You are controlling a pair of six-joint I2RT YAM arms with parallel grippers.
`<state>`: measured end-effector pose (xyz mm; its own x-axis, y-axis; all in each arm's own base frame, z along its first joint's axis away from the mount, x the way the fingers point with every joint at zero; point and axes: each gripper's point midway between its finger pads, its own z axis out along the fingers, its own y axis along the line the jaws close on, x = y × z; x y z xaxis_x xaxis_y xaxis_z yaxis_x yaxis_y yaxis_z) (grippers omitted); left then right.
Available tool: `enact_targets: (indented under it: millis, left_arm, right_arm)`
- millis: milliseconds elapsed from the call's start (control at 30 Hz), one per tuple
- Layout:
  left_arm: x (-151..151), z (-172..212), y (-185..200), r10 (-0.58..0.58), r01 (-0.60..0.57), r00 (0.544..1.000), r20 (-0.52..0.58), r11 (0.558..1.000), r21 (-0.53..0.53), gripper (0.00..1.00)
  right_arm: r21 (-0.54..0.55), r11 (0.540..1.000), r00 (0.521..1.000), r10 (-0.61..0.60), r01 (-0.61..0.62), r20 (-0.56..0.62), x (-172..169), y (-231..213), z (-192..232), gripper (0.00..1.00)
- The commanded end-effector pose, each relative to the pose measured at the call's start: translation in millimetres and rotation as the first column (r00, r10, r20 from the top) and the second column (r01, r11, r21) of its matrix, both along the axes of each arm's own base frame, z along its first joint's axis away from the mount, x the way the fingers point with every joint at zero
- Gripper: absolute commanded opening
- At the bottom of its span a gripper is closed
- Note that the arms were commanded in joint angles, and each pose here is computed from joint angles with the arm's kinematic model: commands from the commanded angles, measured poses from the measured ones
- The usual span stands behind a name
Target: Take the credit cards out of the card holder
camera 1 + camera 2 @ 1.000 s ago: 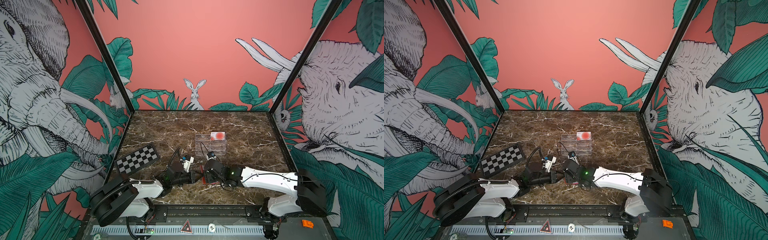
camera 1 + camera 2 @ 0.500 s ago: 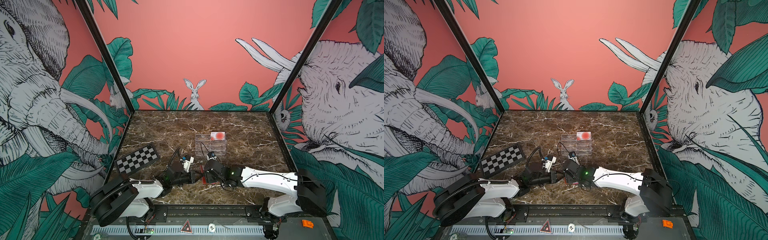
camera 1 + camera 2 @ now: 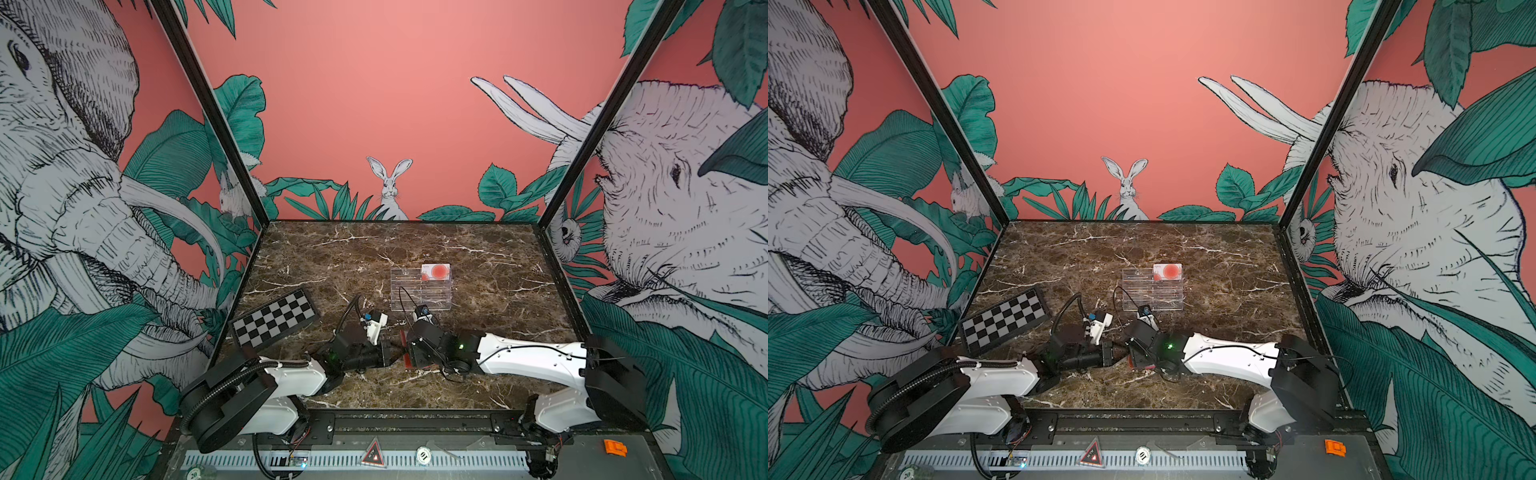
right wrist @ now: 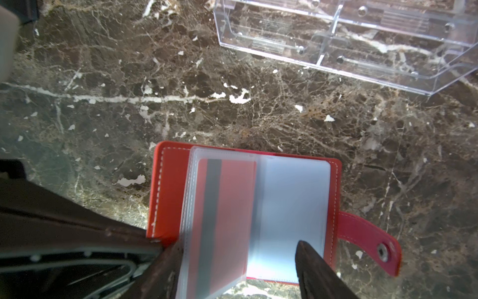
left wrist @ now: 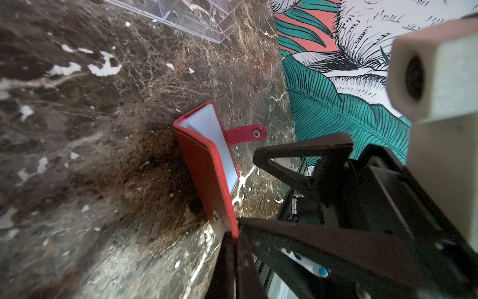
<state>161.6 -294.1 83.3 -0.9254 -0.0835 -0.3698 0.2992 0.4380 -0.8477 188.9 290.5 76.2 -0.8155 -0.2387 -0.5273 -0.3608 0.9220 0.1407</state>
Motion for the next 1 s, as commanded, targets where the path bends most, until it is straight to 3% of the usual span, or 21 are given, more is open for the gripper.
enact_targets:
  millis: [0, 233, 533, 967]
  left_arm:
    - [1, 14, -4, -0.013, 0.015, 0.999, 0.049, 0.999, -0.041, 0.00]
    - [0, 12, -3, -0.012, 0.014, 0.999, 0.048, 0.999, -0.037, 0.00]
    - [-3, -4, 4, -0.004, 0.004, 0.999, 0.032, 1.000, 0.008, 0.00]
    - [-4, -39, 11, -0.006, 0.007, 1.000, -0.012, 0.993, 0.121, 0.00]
  right_arm:
    - [-0.021, 1.000, 1.000, -0.020, 0.020, -0.003, 3, -2, -6, 0.69]
    - [-0.070, 0.996, 0.998, -0.054, 0.056, 0.022, 6, -15, -5, 0.68]
    - [-0.012, 0.998, 0.998, -0.053, 0.053, 0.015, 8, -16, -4, 0.68]
    - [0.037, 0.996, 0.997, -0.081, 0.081, -0.009, 6, -36, -8, 0.81]
